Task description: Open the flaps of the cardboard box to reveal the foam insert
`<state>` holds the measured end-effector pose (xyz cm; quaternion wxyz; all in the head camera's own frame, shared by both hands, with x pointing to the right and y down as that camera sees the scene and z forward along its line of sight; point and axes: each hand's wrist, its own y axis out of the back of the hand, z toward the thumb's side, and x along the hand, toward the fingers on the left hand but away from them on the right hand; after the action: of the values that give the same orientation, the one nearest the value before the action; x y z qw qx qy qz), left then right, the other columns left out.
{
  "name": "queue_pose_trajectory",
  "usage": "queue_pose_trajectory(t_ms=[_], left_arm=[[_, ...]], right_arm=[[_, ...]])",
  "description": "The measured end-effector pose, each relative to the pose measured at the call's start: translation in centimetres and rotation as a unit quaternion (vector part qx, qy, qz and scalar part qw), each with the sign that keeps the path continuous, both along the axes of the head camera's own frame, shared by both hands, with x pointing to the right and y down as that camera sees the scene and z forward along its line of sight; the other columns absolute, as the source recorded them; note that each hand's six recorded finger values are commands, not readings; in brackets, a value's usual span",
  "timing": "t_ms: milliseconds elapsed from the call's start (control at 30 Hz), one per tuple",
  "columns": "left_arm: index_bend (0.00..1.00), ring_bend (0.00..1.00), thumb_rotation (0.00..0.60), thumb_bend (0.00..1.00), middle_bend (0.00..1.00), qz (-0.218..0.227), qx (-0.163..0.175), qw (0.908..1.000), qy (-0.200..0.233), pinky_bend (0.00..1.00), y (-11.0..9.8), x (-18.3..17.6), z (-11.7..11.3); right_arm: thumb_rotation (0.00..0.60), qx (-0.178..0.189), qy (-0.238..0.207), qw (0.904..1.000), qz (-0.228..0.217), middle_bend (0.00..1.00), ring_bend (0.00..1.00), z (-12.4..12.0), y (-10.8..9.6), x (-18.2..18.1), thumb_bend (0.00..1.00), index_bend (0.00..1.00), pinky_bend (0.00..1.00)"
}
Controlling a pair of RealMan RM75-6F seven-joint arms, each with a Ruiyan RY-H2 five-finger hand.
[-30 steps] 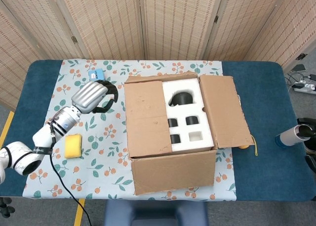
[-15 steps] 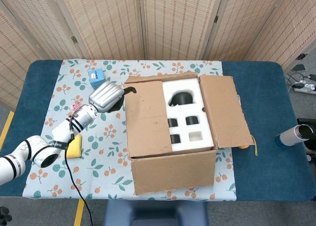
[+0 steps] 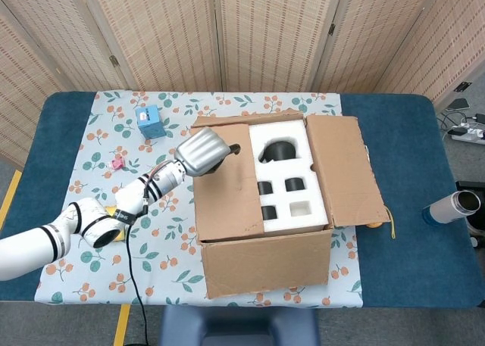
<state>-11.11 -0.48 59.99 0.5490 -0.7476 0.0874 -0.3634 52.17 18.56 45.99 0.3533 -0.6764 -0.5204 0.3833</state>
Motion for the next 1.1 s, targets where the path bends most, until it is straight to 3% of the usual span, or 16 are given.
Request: queue_pose_trajectory(t_ms=[100, 333, 733, 1100], left_arm=[[0.38, 0.83, 0.600, 1.00, 0.94, 0.021, 0.008, 0.9997, 0.000, 0.84, 0.8, 1.4, 0.0], [0.43, 0.86, 0.600, 1.00, 0.98, 0.022, -0.007, 0.9996, -0.015, 0.88, 1.1, 2.8, 1.1], [0.44, 0.86, 0.600, 1.00, 0.98, 0.029, -0.030, 0.9989, -0.023, 0.88, 0.5, 7.0, 2.8], [0.46, 0.86, 0.600, 1.00, 0.98, 0.042, -0.034, 0.9975, -0.045, 0.88, 1.1, 7.8, 4.7]], right_arm=[[0.000, -0.006, -0.005, 1.0000, 0.003, 0.20, 0.37, 0.3, 0.2, 0.0, 0.41, 0.31, 0.45], [0.000, -0.026, -0.021, 0.9993, 0.015, 0.20, 0.37, 1.4, 0.6, 0.7, 0.41, 0.31, 0.45], [0.000, -0.041, -0.038, 0.9975, 0.042, 0.20, 0.37, 2.3, 1.3, 2.9, 0.41, 0.31, 0.45], [0.000, -0.048, -0.049, 0.9964, 0.050, 0.20, 0.37, 2.6, 1.8, 3.9, 0.41, 0.31, 0.45]])
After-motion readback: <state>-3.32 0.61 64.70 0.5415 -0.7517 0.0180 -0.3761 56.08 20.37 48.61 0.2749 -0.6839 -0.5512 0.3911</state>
